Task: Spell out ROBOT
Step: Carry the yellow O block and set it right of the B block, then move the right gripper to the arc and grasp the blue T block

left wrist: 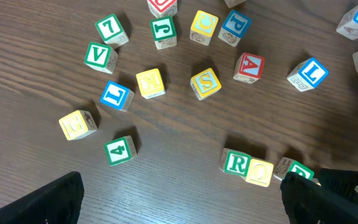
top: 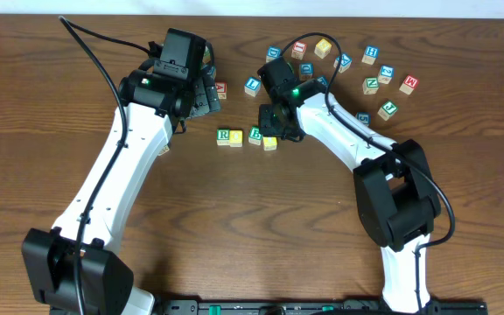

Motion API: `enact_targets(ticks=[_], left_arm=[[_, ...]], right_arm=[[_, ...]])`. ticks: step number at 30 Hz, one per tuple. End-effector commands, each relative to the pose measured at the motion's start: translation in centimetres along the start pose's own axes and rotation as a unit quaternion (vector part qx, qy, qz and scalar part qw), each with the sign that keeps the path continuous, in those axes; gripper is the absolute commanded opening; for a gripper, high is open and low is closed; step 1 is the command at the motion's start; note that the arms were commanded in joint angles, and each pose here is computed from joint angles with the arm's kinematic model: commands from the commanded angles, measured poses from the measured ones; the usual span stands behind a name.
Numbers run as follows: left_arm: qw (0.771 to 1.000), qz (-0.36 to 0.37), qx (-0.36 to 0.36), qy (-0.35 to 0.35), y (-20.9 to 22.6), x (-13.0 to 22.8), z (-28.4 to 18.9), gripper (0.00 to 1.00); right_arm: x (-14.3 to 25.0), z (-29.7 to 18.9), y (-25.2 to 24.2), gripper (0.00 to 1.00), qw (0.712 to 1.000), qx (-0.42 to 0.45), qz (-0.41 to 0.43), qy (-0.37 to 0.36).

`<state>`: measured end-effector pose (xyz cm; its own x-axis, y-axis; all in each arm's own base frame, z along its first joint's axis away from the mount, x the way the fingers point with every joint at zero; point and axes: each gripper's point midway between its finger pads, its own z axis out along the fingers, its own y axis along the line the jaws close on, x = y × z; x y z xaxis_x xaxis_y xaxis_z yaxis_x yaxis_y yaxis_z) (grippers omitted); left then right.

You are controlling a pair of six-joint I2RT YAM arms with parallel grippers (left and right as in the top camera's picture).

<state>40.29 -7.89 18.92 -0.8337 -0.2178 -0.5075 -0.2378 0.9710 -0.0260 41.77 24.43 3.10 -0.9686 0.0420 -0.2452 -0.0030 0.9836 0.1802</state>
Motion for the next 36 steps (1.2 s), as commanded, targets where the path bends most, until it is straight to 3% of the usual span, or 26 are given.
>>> enact_targets(ticks=[1,9,17,36], left_arm=[[1.0,-0.003,-0.001,-0.008,0.2,-0.5,-0.5,1.0],[1.0,-0.003,-0.001,-0.008,0.2,-0.5,-0.5,1.0],[1.0,-0.003,-0.001,-0.008,0.2,-0.5,-0.5,1.0],[1.0,-0.003,-0.001,-0.008,0.2,-0.5,-0.5,1.0]], right_arm=[[0.1,1.2,-0.7,0.34,1.0,0.015,0.012,0.004],[-7.1,-2.6,-2.6,0.41,0.997,0.01,0.022,-0.078],[-11.0,-3.0,-7.6,0.49,0.992,0.026,0.025,-0.119],[-12.7,1.5,-11.8,0.5,0.983,0.033,0.122,-0.13]])
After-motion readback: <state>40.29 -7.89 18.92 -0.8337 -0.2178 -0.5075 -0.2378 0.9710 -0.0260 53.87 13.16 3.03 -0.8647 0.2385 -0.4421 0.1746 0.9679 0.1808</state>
